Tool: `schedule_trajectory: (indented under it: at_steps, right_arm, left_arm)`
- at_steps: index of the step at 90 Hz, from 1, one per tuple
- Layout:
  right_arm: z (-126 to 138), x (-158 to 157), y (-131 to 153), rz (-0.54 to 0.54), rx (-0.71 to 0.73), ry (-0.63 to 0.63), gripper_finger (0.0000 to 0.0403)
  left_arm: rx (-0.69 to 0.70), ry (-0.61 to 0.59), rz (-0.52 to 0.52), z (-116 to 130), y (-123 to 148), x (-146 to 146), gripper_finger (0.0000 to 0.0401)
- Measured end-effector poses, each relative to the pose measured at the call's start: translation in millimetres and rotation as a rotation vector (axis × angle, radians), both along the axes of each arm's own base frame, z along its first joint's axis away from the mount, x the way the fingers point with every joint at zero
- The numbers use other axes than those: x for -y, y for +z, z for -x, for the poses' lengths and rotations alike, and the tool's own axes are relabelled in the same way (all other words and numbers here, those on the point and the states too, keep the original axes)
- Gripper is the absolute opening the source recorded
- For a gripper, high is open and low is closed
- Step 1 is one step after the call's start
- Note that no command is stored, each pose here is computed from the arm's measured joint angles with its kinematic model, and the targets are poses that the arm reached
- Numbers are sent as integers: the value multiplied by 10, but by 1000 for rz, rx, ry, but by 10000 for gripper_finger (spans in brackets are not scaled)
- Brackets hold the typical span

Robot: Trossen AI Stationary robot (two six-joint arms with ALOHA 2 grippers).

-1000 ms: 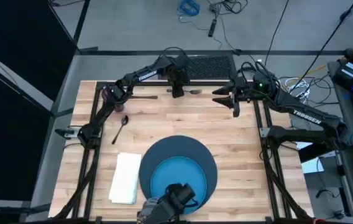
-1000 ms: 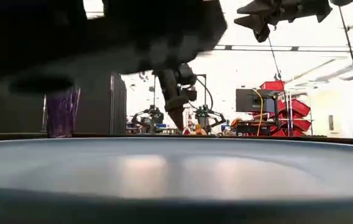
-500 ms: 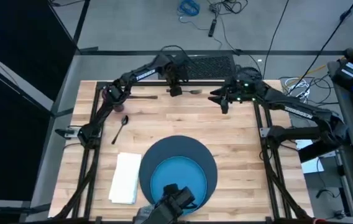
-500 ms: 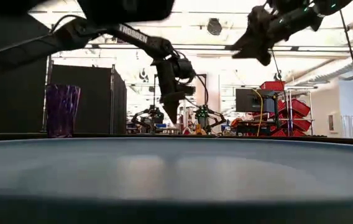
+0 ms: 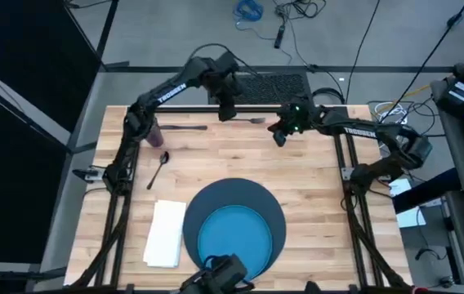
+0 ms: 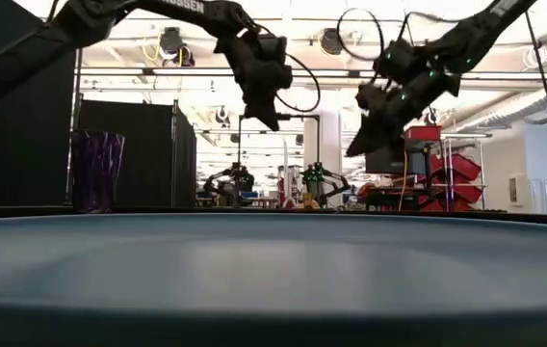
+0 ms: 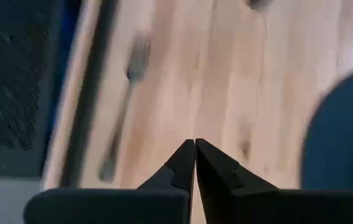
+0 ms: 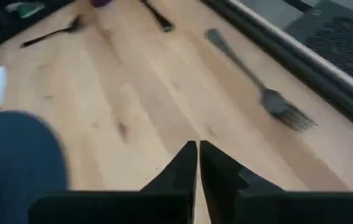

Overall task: Set table place
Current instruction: Put the fork on the white table napkin

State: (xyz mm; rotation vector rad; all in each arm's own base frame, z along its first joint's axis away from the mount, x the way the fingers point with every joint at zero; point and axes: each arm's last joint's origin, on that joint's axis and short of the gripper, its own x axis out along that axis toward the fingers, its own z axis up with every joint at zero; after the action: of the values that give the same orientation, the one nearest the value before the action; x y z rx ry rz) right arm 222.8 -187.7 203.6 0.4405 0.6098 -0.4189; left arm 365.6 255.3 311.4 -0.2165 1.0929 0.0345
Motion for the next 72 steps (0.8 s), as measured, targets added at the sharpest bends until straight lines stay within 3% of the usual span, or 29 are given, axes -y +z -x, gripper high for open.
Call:
schedule_trajectory:
  at_steps: [18, 30, 55, 72]
  right_arm:
    - [-28, 349, -279, -104, -49, -44, 0]
    - [-231, 504, -390, -138, -68, -21, 0]
    - [-621, 889, -377, -180, -114, -25, 0]
    - [-757, 1083, -427, -230, -184, -48, 0]
  left_arm:
    - [-121, 44, 18, 126, -173, 89, 0]
    - [-154, 73, -63, 174, -241, 175, 0]
    - [-20, 145, -153, 489, -146, 390, 0]
    - [64, 159, -178, 709, -336, 585, 0]
